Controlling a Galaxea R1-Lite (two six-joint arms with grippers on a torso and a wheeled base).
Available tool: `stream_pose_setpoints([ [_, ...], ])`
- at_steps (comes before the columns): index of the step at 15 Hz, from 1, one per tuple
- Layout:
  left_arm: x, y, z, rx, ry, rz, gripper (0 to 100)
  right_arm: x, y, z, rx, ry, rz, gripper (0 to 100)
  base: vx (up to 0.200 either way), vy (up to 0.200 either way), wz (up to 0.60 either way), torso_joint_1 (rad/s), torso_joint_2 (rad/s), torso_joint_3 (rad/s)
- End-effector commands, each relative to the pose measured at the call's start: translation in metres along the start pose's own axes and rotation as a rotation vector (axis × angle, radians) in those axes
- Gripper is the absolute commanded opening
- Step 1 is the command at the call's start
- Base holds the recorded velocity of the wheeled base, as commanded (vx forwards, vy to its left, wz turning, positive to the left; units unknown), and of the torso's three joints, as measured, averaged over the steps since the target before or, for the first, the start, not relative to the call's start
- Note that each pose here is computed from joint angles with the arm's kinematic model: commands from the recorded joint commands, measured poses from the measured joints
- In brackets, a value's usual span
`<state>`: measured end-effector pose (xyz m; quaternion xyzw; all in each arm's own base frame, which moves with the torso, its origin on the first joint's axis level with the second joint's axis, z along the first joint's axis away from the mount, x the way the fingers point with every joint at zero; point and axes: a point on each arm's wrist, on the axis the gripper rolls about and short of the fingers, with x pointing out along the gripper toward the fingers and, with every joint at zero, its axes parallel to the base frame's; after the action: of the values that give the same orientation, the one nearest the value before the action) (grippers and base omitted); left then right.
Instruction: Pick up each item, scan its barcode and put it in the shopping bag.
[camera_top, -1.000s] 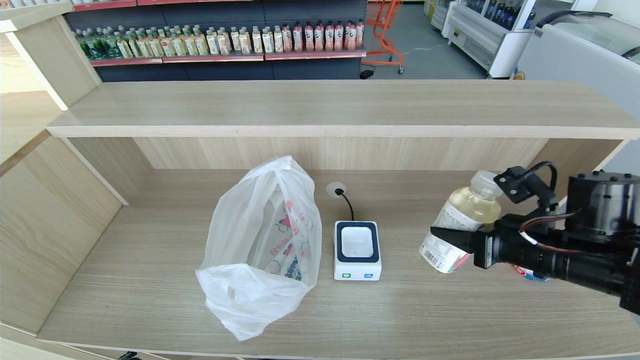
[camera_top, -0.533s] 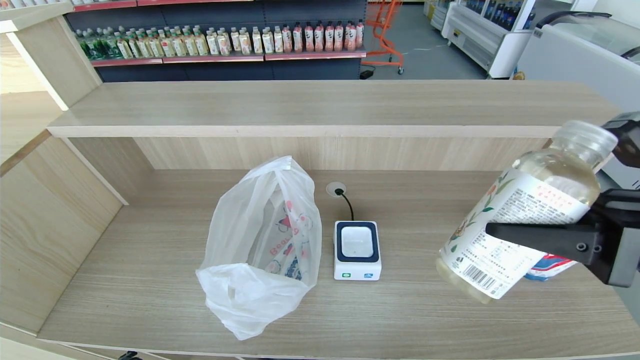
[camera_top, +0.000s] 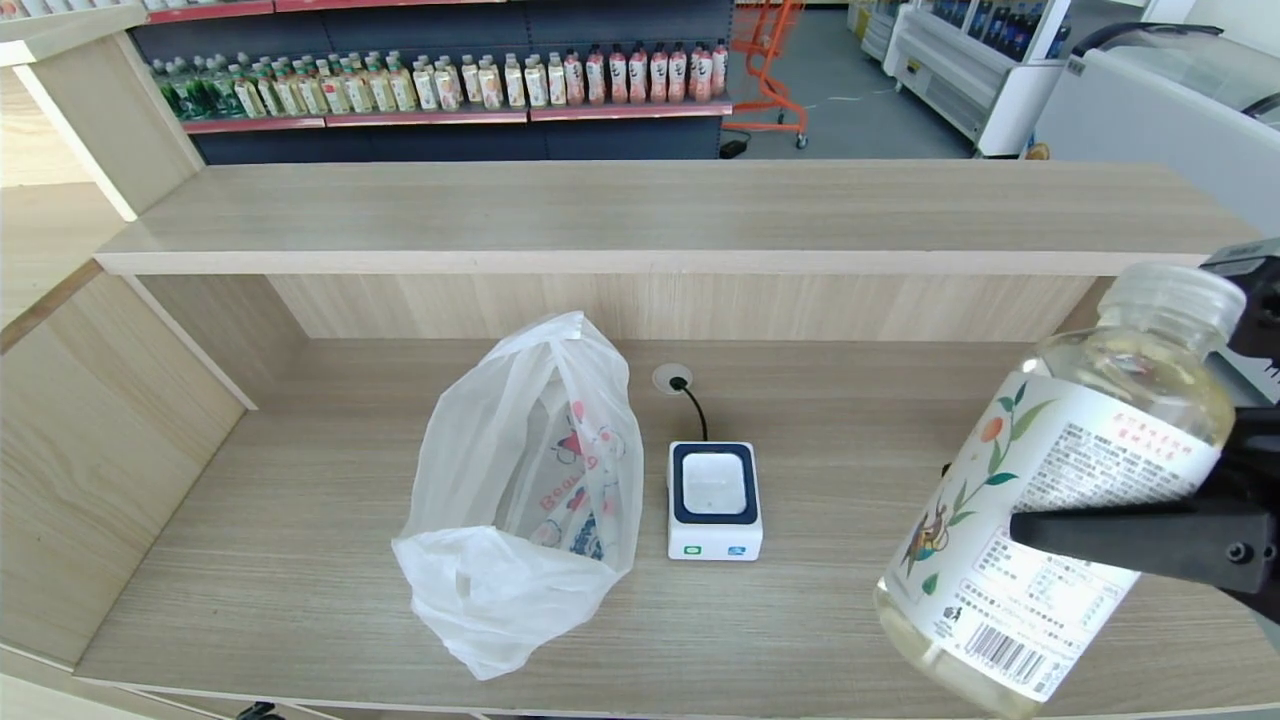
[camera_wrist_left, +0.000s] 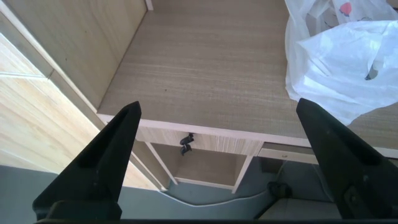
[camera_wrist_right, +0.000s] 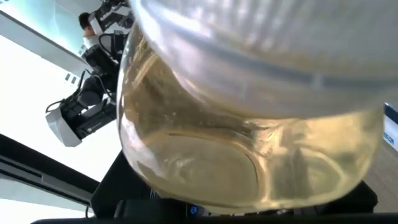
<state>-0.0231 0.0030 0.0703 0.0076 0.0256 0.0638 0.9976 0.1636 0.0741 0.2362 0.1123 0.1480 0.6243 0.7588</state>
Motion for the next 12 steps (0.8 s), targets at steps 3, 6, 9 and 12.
stream_pose_setpoints([
  [3, 0.0, 0.0, 0.0, 0.0, 0.0, 0.001, 100, 0.0054, 0.0042, -0.0009, 0.001, 0.014, 0.038, 0, 0.0, 0.0, 0.0, 0.0, 0.0, 0.0],
  [6, 0.0, 0.0, 0.0, 0.0, 0.0, 0.001, 100, 0.0073, 0.0032, -0.0003, 0.0, 0.016, 0.042, 0, 0.0, 0.0, 0.0, 0.0, 0.0, 0.0],
  [9, 0.0, 0.0, 0.0, 0.0, 0.0, 0.001, 100, 0.0094, 0.0023, 0.0, -0.001, 0.02, 0.048, 0, 0.0, 0.0, 0.0, 0.0, 0.0, 0.0],
  [12, 0.0, 0.0, 0.0, 0.0, 0.0, 0.001, 100, 0.0125, 0.0023, 0.0011, -0.014, 0.021, 0.058, 0, 0.0, 0.0, 0.0, 0.0, 0.0, 0.0],
])
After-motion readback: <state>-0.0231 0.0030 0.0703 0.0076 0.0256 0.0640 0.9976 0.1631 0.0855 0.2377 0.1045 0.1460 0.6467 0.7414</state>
